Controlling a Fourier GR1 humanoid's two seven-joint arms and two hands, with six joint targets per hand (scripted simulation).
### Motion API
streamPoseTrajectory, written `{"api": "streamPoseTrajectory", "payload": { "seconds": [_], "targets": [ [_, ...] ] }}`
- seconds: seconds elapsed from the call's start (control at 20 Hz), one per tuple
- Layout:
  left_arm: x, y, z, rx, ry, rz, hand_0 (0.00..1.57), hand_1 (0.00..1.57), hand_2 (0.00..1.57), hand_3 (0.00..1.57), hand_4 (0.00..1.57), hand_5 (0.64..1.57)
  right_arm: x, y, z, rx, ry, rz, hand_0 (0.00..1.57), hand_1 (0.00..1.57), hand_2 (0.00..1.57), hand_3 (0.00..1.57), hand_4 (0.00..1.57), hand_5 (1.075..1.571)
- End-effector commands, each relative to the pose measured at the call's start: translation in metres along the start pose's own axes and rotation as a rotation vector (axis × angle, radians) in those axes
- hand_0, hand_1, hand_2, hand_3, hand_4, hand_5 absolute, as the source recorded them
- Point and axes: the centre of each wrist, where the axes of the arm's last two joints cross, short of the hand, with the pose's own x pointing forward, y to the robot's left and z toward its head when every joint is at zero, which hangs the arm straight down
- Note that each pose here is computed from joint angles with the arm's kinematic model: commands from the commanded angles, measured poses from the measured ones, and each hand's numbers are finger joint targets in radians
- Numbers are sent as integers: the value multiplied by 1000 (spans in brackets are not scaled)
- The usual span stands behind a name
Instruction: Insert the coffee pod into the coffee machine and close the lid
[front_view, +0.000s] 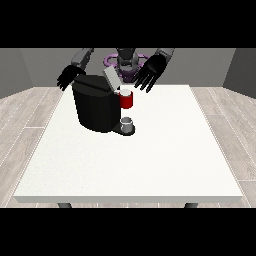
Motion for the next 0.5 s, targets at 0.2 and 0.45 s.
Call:
{"api": "streamPoseTrajectory", "payload": {
  "seconds": [0.2,0.45],
  "targets": [
    [-30,-51,15,55,27,352,0,0,0,0,0,1571,-15,-19,17,-50,74,-4,0,0,0,0,433,1571],
    [-47,-93,30,29,-5,705,0,0,0,0,237,1571,-50,-58,47,-140,166,13,0,0,0,0,370,1571]
  ]
}}
